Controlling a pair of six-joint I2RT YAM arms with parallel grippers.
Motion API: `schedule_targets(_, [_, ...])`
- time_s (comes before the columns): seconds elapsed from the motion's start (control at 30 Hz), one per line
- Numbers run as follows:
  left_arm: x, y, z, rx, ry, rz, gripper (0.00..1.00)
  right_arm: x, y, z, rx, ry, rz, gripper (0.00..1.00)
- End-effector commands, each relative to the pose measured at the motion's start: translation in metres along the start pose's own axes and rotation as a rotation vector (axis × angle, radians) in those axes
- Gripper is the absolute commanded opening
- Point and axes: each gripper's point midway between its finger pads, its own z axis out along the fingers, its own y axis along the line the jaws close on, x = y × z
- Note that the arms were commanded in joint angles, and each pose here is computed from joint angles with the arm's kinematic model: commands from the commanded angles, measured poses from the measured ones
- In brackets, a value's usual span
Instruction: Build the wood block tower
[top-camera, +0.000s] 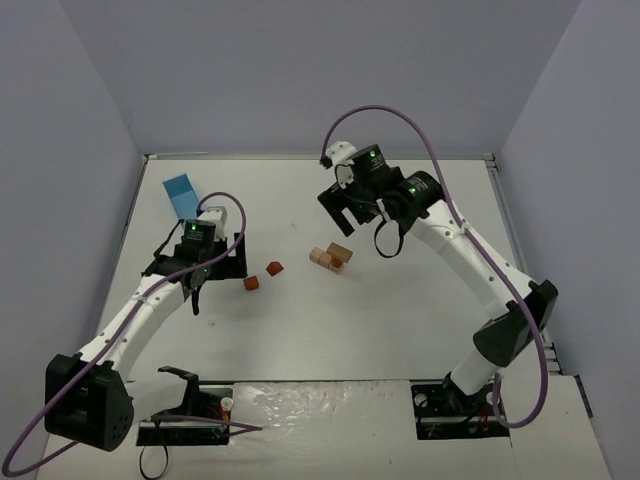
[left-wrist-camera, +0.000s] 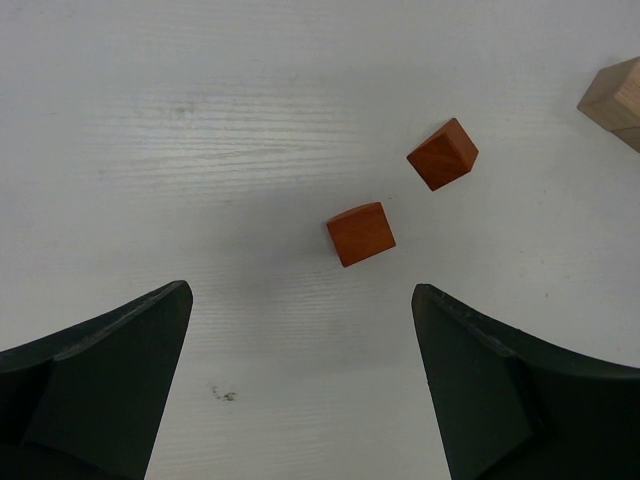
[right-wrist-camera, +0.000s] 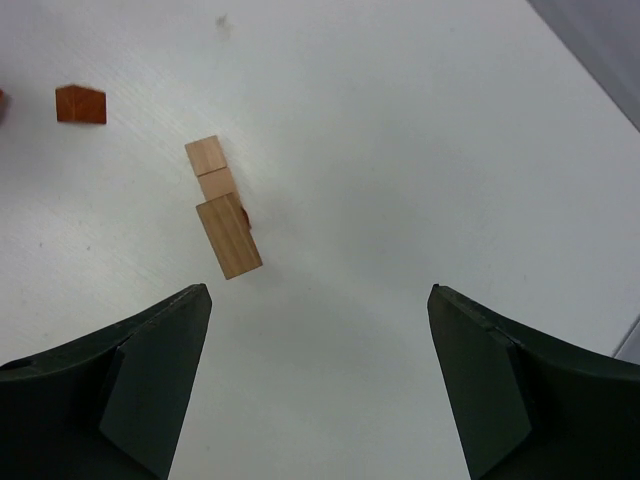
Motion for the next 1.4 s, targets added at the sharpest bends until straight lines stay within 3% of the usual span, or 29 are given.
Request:
schedule_targets(0.0, [-0.007, -0.019, 0.008, -0.041, -0.012, -0.040, 0.90, -0.007, -0.040, -0.041, 0.136, -0.132, 0.145, 0.87])
schedule_targets(0.17, [-0.007, -0.030, 0.020, -0.107, 0.017, -0.045, 0.87, 0.019, -0.061, -0.055, 0.196, -0.164, 0.266, 0.87])
schedule_targets(0.23, [-0.006, -0.033, 0.026, -0.134, 0.033, -0.054, 0.82, 0.021, -0.067, -0.068, 0.209, -0.204, 0.300, 0.87])
schedule_targets(0.57, [-0.002, -0.057, 0.051, -0.169, 0.085, -0.008, 0.56, 0.068, -0.062, -0.073, 0.218, -0.171, 0.355, 0.87])
schedule_targets(1.37, [0.043, -0.048, 0.077, -0.304, 0.248, -0.043, 0.42, 0.100, -0.052, -0.070, 0.176, -0.153, 0.324, 0.87])
